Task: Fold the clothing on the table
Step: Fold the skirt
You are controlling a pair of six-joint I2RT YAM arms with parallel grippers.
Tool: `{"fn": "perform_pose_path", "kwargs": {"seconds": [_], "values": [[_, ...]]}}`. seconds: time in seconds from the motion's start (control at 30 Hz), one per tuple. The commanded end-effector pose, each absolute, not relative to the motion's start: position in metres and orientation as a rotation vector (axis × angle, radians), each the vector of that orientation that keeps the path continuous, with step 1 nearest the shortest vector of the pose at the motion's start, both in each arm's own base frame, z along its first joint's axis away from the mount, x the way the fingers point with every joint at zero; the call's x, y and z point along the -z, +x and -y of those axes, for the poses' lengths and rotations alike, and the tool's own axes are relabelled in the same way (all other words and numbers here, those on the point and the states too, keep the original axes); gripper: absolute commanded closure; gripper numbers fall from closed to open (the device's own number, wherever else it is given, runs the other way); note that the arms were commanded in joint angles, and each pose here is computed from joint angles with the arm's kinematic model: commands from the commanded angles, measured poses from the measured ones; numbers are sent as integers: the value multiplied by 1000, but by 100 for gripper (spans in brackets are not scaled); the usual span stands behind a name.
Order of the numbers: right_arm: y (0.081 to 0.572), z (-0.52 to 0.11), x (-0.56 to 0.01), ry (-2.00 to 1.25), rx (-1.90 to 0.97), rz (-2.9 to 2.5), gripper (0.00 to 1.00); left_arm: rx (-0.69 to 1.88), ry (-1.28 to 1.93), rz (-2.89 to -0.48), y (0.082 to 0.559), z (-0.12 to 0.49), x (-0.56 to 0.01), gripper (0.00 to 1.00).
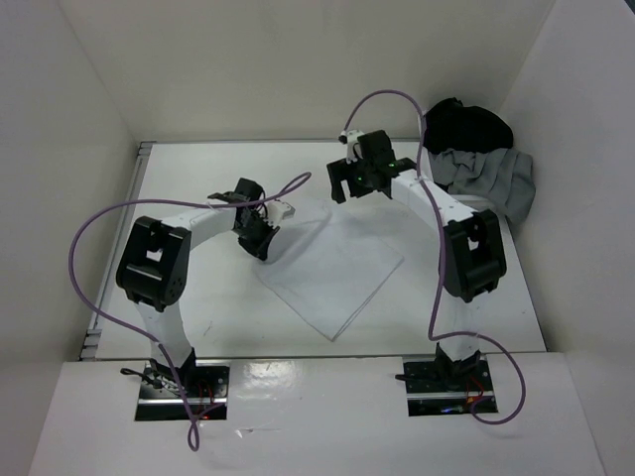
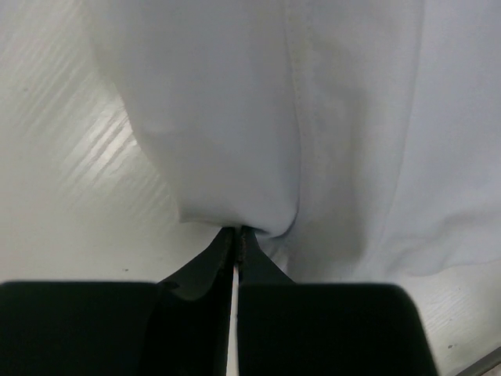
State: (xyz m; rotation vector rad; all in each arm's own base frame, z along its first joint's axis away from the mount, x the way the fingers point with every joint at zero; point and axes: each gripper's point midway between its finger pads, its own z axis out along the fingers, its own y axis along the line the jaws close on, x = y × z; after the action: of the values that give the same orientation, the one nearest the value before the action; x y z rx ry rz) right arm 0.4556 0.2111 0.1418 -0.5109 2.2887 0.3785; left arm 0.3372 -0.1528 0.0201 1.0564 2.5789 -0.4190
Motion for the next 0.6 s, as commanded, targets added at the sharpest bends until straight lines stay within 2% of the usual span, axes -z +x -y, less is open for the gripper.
{"fn": "perform_pose_path", "kwargs": {"seconds": [0.0,0.03,0.2,0.57], "values": [[476,-226,-137,-603,-319,-2262,8,388,922,-2594,346,140,-31,100],[482,-228,-122,-621,-311,-2280,8,362,892,-2599,349,138,-31,100],[512,-249,-120,-724,-346,-2236,9,270,759,-2620,364,111,-34,100],[534,-286,-92,-930,-500,-2187,23,209,606,-2630,389,88,-29,100]]}}
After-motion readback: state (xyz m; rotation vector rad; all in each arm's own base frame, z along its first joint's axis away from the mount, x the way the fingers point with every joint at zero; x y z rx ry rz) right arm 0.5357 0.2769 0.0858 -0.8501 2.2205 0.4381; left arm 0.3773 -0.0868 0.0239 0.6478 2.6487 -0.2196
